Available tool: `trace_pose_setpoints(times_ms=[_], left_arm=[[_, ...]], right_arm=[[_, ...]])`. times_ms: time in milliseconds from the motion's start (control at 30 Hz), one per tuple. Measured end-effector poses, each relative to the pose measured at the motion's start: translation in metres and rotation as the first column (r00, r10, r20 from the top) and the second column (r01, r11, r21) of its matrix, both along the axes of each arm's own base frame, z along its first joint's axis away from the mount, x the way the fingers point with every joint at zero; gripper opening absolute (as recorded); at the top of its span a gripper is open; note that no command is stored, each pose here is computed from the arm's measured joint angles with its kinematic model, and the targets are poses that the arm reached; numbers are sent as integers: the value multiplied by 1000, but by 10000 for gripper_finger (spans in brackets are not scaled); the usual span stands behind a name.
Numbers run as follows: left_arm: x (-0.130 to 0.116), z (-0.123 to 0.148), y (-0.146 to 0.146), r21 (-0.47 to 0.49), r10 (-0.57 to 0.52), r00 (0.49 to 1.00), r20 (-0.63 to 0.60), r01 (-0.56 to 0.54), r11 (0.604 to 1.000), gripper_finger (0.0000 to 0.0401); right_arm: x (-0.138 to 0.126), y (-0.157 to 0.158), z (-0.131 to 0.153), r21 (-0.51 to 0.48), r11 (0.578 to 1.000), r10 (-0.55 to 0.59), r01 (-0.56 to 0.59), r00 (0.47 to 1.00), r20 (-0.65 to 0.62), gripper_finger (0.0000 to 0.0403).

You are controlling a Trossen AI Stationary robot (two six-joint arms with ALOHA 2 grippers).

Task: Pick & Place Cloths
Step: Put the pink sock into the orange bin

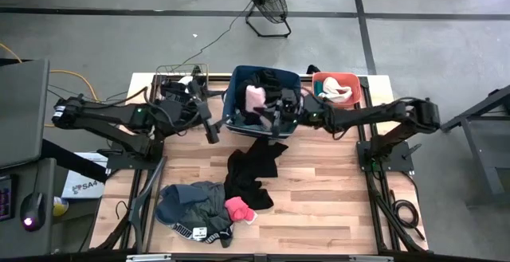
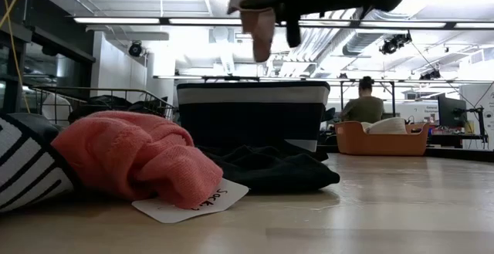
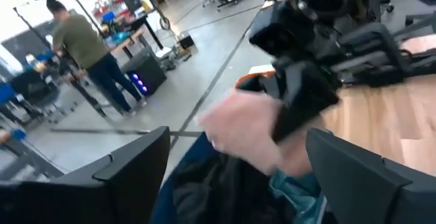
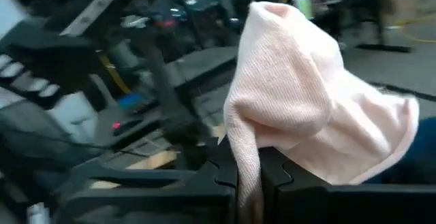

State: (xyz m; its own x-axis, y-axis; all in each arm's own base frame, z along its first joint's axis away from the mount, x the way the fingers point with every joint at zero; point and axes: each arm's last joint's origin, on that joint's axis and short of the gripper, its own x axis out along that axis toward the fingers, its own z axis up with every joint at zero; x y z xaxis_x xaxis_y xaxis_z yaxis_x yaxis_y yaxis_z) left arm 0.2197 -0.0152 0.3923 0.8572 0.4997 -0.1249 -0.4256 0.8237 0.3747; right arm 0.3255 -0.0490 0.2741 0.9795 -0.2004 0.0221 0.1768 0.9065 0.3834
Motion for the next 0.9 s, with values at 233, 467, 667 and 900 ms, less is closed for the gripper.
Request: trace_pose_setpoints(times_ms=[233,467,667,900], left_arm=[[-12,-1,2,-81,15,1000,1,-15,997,339],[-12,-2,2,-93,16,1000,-3,-16,996,339],[-12,-2,2,-106,17,1000,2,-17,994,339],[-12,-4,2,-108,18,1000,-19,-20,994,339]], right_arm=[[-48,-16,23,-66,960,-280,272,938,-207,4],[-99,-35,25,-222,769,-632,599,660,-407,4],[-119,-61,10,-336,616,-754,713,409,-514,4],[-139,-95,-17,-383,471,-758,795,142,-637,4]])
